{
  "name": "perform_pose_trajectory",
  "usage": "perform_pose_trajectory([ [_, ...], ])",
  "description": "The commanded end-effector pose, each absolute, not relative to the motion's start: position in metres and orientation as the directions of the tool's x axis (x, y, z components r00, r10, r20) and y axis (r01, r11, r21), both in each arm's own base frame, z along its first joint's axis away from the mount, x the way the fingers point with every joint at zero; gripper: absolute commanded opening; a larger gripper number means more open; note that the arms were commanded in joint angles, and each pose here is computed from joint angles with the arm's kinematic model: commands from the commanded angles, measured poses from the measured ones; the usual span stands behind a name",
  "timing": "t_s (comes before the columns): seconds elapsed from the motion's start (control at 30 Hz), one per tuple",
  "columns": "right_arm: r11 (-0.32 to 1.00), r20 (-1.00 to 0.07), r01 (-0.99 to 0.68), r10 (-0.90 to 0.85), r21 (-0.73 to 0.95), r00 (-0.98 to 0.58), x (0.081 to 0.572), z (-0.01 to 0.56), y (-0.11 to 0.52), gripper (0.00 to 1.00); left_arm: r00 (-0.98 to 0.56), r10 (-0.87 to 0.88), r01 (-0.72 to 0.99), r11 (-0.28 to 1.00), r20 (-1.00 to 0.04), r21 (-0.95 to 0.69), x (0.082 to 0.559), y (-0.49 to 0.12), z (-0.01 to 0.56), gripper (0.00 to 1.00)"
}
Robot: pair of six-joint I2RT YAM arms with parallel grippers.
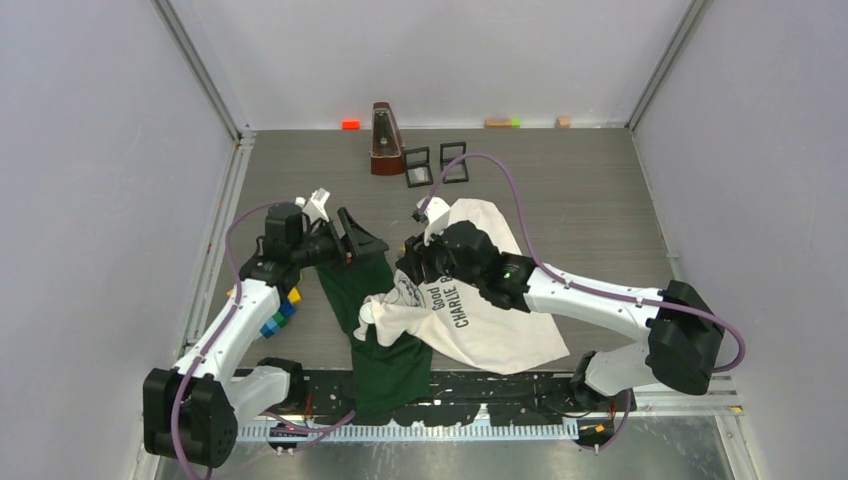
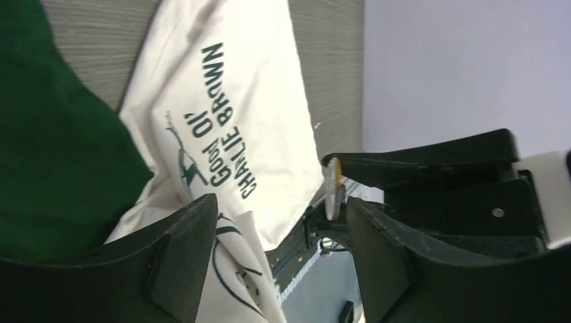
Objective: Pin the brooch onto the clothing
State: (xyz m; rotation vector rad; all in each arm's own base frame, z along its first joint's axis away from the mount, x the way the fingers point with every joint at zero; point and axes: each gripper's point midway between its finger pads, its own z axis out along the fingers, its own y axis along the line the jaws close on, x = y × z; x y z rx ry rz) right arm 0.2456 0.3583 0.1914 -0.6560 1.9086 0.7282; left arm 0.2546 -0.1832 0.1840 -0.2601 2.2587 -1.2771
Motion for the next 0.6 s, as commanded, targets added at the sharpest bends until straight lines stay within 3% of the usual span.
perform_pose_trajectory([
  [0.0, 0.658, -0.937, -0.714, -0.037, 0.24, -0.349, 0.244, 0.224, 0.364, 0.3, -0.824, -0.419, 0.194, 0.424, -0.382, -0.885, 0.254, -0.198, 0.222, 0.71],
  [0.33, 0.652, -0.942, -0.727, -0.059, 0.215, -0.331, 0.243, 0.229, 0.364, 0.3, -0.855, -0.387, 0.206, 0.356, -0.344, -0.911, 0.247, -0.213, 0.224, 0.53],
  [0.43, 0.65, -0.94, -0.728, -0.061, 0.218, -0.336, 0.243, 0.227, 0.364, 0.3, -0.867, -0.353, 0.225, 0.351, -0.351, -0.909, 0.243, -0.221, 0.223, 0.43],
  [0.57, 0.644, -0.94, -0.733, -0.062, 0.218, -0.335, 0.242, 0.229, 0.366, 0.3, -0.887, -0.309, 0.23, 0.35, -0.344, -0.908, 0.24, -0.232, 0.219, 0.39],
])
